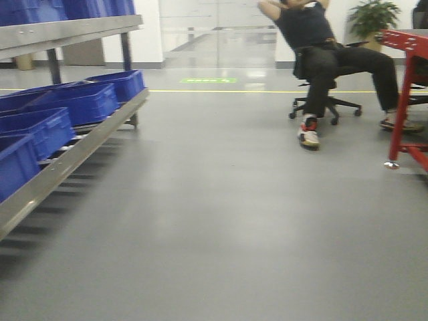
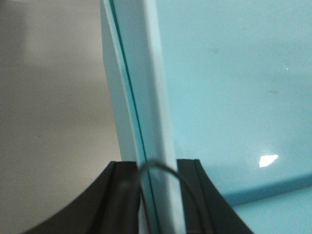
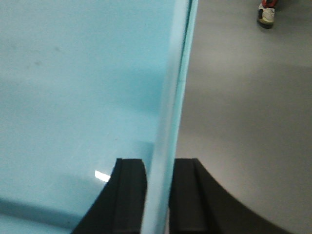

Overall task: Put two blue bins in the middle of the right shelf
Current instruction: 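Drive the base away from the shelf while holding the bin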

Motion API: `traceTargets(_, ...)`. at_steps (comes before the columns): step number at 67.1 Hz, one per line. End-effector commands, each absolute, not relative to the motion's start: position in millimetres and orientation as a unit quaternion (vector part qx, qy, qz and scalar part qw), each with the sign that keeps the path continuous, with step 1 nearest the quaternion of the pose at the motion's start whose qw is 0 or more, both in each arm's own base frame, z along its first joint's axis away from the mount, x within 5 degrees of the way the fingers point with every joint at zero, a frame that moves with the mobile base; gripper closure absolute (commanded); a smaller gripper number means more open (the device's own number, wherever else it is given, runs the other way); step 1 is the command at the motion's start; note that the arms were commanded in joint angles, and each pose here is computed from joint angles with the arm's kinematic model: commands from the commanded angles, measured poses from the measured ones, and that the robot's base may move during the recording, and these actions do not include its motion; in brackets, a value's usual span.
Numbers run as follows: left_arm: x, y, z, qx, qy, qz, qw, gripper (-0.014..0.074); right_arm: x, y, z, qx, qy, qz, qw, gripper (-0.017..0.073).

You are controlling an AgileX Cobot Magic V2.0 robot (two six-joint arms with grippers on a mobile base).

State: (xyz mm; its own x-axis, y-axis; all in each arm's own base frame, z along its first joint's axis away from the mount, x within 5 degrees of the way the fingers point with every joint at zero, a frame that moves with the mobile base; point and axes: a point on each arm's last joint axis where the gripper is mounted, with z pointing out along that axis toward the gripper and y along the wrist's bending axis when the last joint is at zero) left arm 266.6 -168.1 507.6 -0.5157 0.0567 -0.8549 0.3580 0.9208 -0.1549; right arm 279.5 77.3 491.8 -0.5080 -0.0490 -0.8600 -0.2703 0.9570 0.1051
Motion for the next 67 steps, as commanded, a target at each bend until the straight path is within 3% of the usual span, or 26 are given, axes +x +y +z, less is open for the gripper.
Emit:
traceTargets(1, 257.2, -166.9, 528.5, 0.128, 0.819, -0.195, 0.524, 0.0704, 279.2, 73.8, 506.9, -0.092, 0.829, 0.105, 0.541, 0.0712)
traceTargets(67, 257.2, -166.9, 528.5, 0.128, 0.819, -0.195, 0.524, 0.0704, 279.2, 73.8, 506.9, -0.092, 0.829, 0.105, 0.541, 0.0712)
